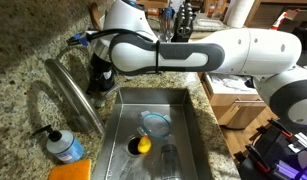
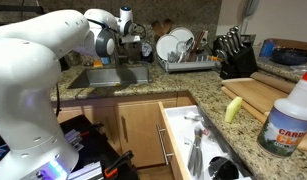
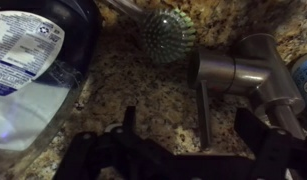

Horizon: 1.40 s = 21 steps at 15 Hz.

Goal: Open the tap

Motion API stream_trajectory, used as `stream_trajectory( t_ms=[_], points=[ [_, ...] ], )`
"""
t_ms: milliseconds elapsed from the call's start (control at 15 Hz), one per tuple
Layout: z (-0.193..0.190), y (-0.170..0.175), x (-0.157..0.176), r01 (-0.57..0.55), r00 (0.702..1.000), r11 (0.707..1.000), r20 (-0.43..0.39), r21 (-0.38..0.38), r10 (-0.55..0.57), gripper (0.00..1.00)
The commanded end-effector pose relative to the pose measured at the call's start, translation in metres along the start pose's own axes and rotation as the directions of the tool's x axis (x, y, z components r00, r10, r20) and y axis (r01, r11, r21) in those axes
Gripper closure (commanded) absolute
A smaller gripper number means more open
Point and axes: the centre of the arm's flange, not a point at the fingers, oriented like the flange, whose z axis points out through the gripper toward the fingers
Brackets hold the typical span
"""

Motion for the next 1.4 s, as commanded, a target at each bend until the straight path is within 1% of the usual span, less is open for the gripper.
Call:
stream_trajectory(
  t_ms=[0, 67, 200, 267, 333, 533, 800, 933, 1000, 1133, 1200, 1267, 1333],
  points=[
    [0.006, 0.006, 0.002, 0.019, 0.998, 0.999, -0.052, -0.038, -0.021, 0.00],
    [0.006, 0.007, 0.001, 0.016, 0.996, 0.999, -0.088, -0.033, -0.019, 0.00],
    [0.009, 0.008, 0.000, 0.010, 0.992, 0.999, -0.129, -0.031, -0.014, 0.00],
    [0.009, 0.008, -0.001, 0.003, 0.989, 1.000, -0.147, -0.018, -0.005, 0.00],
    [0.004, 0.003, 0.001, -0.006, 0.995, 0.999, -0.100, -0.036, 0.002, 0.00],
    [0.006, 0.002, 0.001, -0.010, 0.993, 0.999, -0.119, -0.031, 0.007, 0.00],
    [0.024, 0.007, -0.006, -0.050, 0.989, 0.998, -0.138, 0.034, 0.054, 0.00],
    [0.027, 0.005, -0.010, -0.072, 0.989, 0.996, -0.126, 0.052, 0.078, 0.00],
    [0.021, -0.002, -0.008, -0.057, 0.991, 0.998, -0.123, 0.021, 0.060, 0.00],
    [0.025, -0.002, -0.011, -0.063, 0.991, 0.998, -0.121, 0.027, 0.066, 0.00],
    [0.025, -0.001, -0.010, -0.058, 0.994, 0.998, -0.093, 0.010, 0.059, 0.00],
    [0.024, 0.000, -0.012, -0.069, 0.997, 0.997, -0.045, -0.039, 0.067, 0.00],
    [0.023, 0.000, -0.013, -0.068, 0.998, 0.994, -0.023, -0.083, 0.066, 0.00]
  ],
)
